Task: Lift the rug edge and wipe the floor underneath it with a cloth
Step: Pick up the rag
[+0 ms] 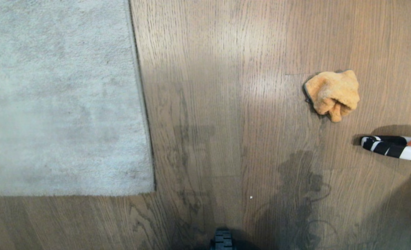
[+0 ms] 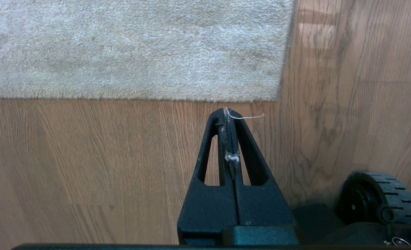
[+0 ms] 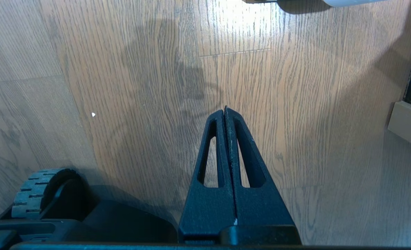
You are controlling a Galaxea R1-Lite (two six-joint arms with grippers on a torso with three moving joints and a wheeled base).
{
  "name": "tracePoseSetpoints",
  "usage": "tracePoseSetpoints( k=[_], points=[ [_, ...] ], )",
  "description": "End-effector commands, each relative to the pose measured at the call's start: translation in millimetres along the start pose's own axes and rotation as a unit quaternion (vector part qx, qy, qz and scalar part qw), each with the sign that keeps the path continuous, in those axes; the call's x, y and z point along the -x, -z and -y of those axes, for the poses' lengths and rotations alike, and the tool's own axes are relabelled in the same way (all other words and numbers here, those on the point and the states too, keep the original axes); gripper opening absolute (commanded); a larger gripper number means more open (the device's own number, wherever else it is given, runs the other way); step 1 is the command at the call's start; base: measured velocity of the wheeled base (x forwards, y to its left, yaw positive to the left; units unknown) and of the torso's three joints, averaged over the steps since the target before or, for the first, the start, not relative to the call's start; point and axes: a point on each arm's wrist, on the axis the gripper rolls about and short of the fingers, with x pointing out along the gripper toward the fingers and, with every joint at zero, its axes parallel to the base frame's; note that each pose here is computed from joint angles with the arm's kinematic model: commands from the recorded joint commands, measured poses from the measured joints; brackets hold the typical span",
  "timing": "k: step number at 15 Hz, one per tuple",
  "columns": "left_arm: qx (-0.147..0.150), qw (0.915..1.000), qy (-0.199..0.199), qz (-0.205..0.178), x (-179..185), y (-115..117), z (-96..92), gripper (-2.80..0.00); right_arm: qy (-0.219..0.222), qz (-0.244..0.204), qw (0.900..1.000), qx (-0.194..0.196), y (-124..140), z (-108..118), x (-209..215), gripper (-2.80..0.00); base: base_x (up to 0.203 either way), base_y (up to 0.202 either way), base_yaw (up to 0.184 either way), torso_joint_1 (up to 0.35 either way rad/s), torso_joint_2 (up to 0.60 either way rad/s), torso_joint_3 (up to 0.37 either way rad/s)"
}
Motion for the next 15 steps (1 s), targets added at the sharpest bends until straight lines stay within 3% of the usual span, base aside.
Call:
tracePoseSetpoints(
  k=[1, 6, 10, 15],
  points=[
    [0.001, 1.0, 0.0, 0.0, 0.0, 0.0, 0.0, -2.8, 0.0, 0.0, 1.0, 0.003, 0.1, 0.0, 0.0, -2.8, 0.0, 0.0, 0.0, 0.0, 0.0, 0.0],
    [0.001, 1.0, 0.0, 0.0, 0.0, 0.0, 0.0, -2.8, -0.008, -0.005, 1.0, 0.024, 0.2, -0.4, 0.4, -2.8, 0.0, 0.0, 0.0, 0.0, 0.0, 0.0],
    [0.001, 1.0, 0.0, 0.0, 0.0, 0.0, 0.0, -2.8, -0.038, -0.018, 0.995, 0.089, -6.4, -2.0, -2.0, -2.8, 0.0, 0.0, 0.0, 0.0, 0.0, 0.0],
    [0.001, 1.0, 0.0, 0.0, 0.0, 0.0, 0.0, -2.8, -0.105, -0.062, 0.989, 0.088, -49.7, -6.3, -19.1, -2.8, 0.0, 0.0, 0.0, 0.0, 0.0, 0.0]
  ],
)
